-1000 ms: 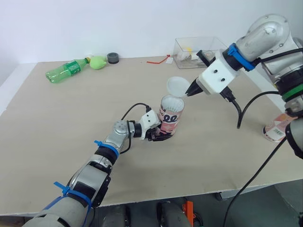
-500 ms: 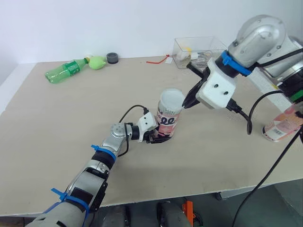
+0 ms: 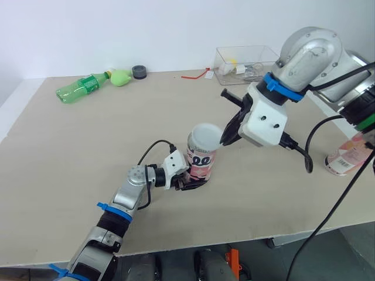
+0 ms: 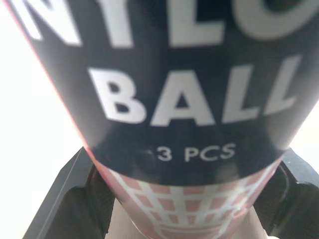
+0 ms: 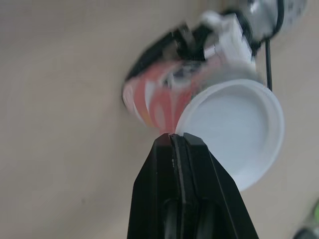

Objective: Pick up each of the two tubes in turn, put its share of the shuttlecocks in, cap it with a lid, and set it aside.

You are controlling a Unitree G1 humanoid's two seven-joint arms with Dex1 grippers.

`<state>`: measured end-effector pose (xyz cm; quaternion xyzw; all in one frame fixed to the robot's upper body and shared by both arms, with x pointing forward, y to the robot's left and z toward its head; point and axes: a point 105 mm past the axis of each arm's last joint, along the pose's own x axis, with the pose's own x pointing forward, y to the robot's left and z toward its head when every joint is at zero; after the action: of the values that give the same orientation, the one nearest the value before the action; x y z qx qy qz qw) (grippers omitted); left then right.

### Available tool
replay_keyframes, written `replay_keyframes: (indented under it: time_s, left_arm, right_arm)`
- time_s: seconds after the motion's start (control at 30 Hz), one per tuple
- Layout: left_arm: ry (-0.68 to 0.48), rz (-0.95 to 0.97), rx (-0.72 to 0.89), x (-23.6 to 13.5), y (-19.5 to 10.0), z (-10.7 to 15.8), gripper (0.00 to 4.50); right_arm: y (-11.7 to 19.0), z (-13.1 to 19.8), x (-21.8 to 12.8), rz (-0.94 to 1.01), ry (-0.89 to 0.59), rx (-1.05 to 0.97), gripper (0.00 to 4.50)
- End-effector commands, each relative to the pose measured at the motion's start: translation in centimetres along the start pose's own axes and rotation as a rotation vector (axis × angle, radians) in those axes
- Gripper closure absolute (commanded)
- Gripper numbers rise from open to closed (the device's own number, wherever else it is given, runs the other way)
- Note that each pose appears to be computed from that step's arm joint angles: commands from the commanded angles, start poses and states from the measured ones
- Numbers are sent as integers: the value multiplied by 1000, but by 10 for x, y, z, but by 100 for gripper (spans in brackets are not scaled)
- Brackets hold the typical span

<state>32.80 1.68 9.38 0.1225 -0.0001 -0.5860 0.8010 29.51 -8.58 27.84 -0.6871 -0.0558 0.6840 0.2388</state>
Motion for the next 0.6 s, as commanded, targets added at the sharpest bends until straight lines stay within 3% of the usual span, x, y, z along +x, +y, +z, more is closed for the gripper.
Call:
replay_keyframes:
  time_s: [0.03,0.6]
  left_arm:
    - [-16,39,31,-4,7,10,149]
    - [-19,20,14,4,-4,6,149]
  right_arm:
    - [-4,12,-8,24,-10,-40,445]
    - [-25,-3,-9,25,53,-64,445]
